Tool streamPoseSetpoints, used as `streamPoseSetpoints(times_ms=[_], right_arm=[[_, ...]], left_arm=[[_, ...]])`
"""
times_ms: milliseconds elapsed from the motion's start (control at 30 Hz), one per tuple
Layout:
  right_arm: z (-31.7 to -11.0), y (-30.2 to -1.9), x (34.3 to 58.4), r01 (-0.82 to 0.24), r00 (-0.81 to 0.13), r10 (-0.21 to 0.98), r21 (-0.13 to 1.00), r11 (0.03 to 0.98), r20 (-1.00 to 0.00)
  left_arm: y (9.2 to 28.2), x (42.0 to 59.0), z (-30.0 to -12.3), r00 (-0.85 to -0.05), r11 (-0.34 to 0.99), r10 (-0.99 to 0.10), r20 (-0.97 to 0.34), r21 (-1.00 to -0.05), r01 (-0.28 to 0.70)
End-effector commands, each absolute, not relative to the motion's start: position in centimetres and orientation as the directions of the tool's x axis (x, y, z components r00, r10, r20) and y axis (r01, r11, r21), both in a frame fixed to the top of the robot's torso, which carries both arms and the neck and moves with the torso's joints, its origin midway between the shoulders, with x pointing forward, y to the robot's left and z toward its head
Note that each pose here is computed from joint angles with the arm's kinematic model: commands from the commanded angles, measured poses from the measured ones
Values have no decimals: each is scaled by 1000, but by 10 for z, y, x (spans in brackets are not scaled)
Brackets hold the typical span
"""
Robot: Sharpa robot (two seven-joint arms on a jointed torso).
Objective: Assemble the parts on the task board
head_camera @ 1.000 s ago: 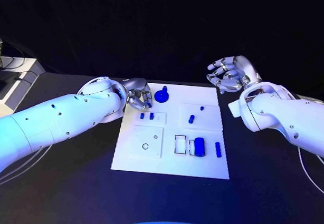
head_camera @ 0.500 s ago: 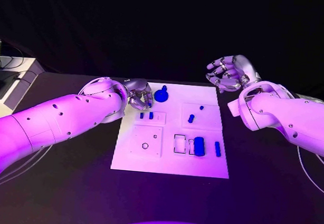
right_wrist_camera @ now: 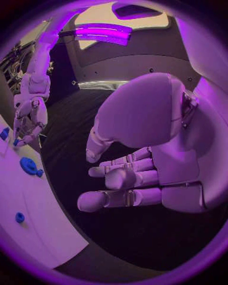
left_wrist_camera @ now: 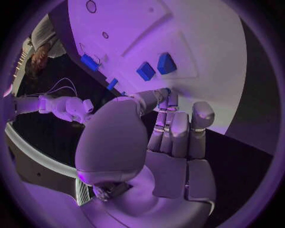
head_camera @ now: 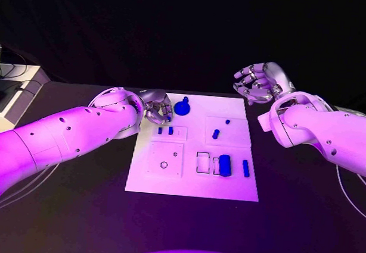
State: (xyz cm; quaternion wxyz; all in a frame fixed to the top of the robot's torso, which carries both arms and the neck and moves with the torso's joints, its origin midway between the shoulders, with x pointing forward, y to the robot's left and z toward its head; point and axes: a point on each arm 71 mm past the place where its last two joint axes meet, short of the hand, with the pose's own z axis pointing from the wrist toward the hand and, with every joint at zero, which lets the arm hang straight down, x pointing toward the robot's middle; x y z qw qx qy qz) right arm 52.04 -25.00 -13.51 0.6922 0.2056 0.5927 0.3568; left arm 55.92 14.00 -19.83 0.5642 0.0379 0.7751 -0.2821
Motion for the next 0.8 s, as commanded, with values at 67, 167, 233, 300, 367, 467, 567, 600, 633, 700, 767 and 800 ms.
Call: streamPoseSetpoints(times_ms=[67, 167, 233, 300, 367, 467, 567, 600, 633, 700, 767, 800], right_arm=[[-135, -249, 520, -259, 33, 735, 704, 661, -678], [-135, -249, 520, -259, 33, 735, 704, 661, -678], [-135, -249, 520, -259, 33, 735, 704, 661, -678], [-135, -249, 520, -258, 33, 735, 704, 661, -678], [-135, -249, 520, -258, 34, 735, 704, 661, -677], [-135, -249, 520, -258, 35, 735, 704, 661, -677], [-135, -250, 520, -258, 36, 735, 704, 662, -677], [-135, -250, 520, -257, 37, 735, 704, 662, -677], [-135, -250, 520, -257, 37, 735, 704, 662, -678], [-135, -251, 520, -257, 38, 734, 704, 663, -678], [-135, -251, 520, -256, 38, 734, 704, 663, -678], [-135, -251, 520, -256, 38, 734, 704, 663, -678]], left_arm=[[140, 556, -209, -409, 845, -219, -886, -382, 374], [139, 556, -209, -402, 844, -221, -889, -381, 378], [139, 556, -209, -396, 842, -227, -890, -383, 380], [139, 556, -208, -388, 840, -236, -891, -388, 380], [140, 557, -207, -378, 838, -246, -892, -392, 380], [141, 557, -206, -370, 836, -254, -894, -395, 381], [141, 557, -206, -363, 836, -259, -895, -396, 380], [142, 557, -206, -362, 836, -260, -895, -396, 379], [143, 557, -206, -361, 837, -260, -895, -396, 378], [144, 557, -206, -359, 839, -261, -896, -395, 375], [145, 557, -205, -357, 840, -262, -896, -394, 373], [146, 557, -205, -356, 841, -263, -897, -394, 372]])
